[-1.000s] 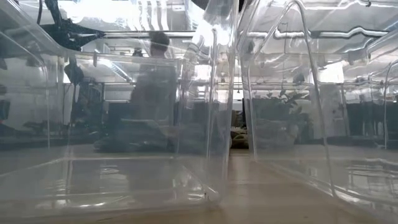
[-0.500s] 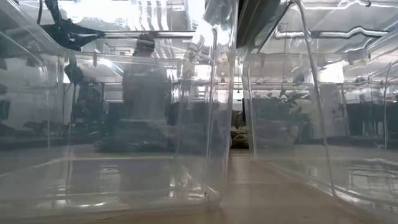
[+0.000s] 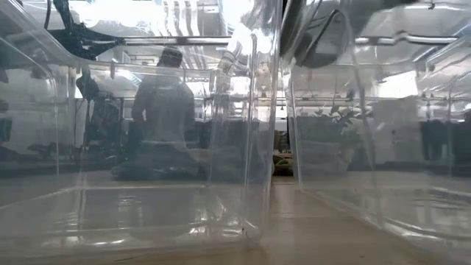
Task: Pick & Place hat
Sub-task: Put the right black cap into the right transparent bin, then put the black cap into the right transparent bin
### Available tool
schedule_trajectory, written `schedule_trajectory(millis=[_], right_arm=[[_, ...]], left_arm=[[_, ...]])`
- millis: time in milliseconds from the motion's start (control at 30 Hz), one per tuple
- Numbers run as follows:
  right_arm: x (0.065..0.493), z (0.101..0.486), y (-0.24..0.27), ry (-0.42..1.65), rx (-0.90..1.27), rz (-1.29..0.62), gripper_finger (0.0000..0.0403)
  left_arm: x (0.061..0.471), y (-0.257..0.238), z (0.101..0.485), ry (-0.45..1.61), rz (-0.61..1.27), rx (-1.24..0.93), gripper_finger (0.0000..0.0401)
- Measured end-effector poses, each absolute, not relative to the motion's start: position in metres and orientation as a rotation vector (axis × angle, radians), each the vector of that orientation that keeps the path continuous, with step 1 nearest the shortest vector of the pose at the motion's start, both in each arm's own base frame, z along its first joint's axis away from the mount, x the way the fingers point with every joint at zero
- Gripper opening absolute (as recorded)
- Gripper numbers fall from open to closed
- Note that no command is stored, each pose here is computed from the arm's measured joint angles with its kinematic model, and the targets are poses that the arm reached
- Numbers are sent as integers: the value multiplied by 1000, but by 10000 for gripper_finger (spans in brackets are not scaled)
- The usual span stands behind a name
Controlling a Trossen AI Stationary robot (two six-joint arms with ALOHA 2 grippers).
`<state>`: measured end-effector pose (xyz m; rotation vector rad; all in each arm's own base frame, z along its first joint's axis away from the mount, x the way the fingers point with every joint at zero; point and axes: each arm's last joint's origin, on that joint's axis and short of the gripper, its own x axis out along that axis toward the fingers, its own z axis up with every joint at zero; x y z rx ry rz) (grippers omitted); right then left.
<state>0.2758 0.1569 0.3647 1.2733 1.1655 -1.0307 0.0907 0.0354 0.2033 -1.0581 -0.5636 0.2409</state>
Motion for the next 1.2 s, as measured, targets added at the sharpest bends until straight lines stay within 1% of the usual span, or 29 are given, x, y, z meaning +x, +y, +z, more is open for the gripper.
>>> schedule_trajectory(millis=[100, 233, 400, 567, 667, 800, 1067, 1200], right_arm=[[275, 352, 157, 1197, 1259, -1086, 13], [277, 343, 157, 1205, 1248, -1100, 13], [281, 341, 157, 1193, 1254, -1069, 26], [286, 340, 156, 1143, 1259, -1039, 25], [290, 336, 155, 1125, 1274, -1041, 34], [296, 331, 155, 1113, 1297, -1001, 69], [297, 329, 153, 1154, 1292, -1001, 191], [294, 338, 149, 1149, 1316, -982, 227]], left_arm=[[91, 35, 203, -560, 244, -1059, 0], [91, 36, 203, -567, 256, -1059, 0], [91, 36, 203, -569, 259, -1060, 0], [91, 36, 202, -557, 268, -1062, 0], [91, 36, 201, -552, 272, -1062, 0], [91, 36, 201, -553, 272, -1063, 0], [91, 36, 201, -554, 272, -1065, 0], [91, 36, 201, -554, 271, -1066, 0]])
